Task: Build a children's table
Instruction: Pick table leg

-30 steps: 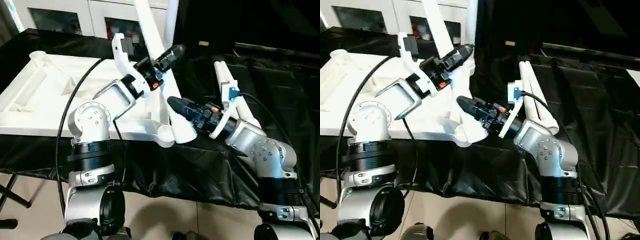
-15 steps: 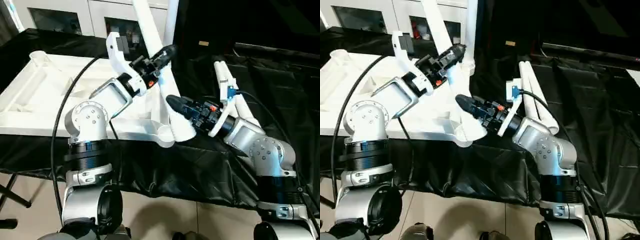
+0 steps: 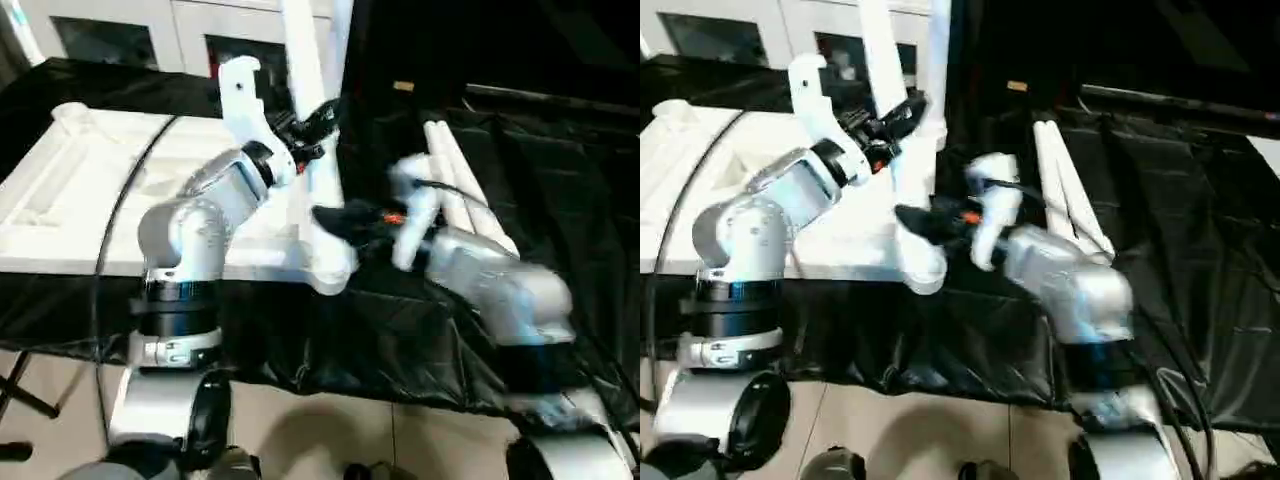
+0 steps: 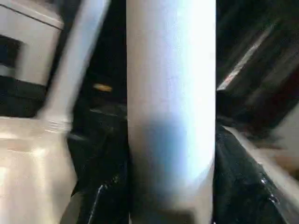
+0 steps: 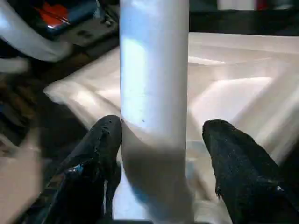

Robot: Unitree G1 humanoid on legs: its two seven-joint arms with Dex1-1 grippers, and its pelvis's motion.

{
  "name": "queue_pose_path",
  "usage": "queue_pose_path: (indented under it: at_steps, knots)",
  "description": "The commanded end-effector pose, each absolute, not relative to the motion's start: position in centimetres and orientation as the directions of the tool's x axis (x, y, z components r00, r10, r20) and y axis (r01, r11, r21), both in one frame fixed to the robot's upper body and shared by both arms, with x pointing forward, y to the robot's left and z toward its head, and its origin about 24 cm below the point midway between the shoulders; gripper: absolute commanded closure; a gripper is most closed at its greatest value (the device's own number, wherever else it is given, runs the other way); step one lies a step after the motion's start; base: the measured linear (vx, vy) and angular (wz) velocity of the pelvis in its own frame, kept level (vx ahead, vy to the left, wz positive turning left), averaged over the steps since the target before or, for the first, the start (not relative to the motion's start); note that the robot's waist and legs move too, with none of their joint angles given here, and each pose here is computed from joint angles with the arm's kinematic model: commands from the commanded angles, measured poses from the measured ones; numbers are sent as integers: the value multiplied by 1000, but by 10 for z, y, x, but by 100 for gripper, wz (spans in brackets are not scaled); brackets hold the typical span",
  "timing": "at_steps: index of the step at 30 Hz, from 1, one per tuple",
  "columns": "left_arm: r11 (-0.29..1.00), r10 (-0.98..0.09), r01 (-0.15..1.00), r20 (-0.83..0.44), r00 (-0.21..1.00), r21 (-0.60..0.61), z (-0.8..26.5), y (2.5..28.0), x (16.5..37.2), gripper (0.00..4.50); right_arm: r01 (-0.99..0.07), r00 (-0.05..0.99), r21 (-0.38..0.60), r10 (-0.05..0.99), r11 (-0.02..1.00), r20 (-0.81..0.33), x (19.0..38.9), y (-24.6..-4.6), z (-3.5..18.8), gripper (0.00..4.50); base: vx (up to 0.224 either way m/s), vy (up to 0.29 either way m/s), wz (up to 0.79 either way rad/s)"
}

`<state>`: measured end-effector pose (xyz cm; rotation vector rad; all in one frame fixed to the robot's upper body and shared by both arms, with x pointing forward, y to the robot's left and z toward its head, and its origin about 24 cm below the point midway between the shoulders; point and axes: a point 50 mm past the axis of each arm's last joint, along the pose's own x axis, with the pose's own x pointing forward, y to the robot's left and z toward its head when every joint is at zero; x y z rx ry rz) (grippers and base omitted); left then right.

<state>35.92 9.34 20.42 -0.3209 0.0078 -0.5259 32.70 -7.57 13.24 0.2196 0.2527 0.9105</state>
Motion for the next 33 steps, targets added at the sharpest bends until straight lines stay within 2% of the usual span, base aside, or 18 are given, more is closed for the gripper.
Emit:
queue_pose_path:
  at_steps: [1,7,11,13,17,23,28,29,33]
  knots:
    - [844,-483,492,96,870,-215,218,88,359,266,-717,633,232,754,657,-176,333,-71,131,138,0,0,0]
    - [849,-496,505,90,863,-156,216,86,359,267,-694,663,209,724,689,-187,339,-58,130,138,0,0,0]
    - [853,-486,494,92,869,-166,216,87,359,267,-700,656,194,726,687,-206,339,-54,126,138,0,0,0]
    - [855,-486,494,91,869,-155,216,87,359,267,-694,659,205,723,690,-205,340,-53,125,167,0,0,0]
    - [854,-487,495,90,869,-159,216,87,359,267,-688,663,213,720,694,-205,341,-52,124,184,0,0,0]
    - [859,-479,485,81,874,-161,215,89,360,267,-683,668,224,719,695,-194,343,-54,124,241,0,0,0]
    - [849,-502,509,87,861,-141,216,90,360,268,-688,666,238,726,686,-171,345,-56,126,258,0,0,0]
    - [832,-522,532,101,847,-161,217,90,359,212,-707,652,235,744,667,-149,344,-56,128,260,0,0,0]
    - [758,-571,594,164,804,-269,221,92,358,191,-790,567,252,823,559,-46,335,-58,136,262,0,0,0]
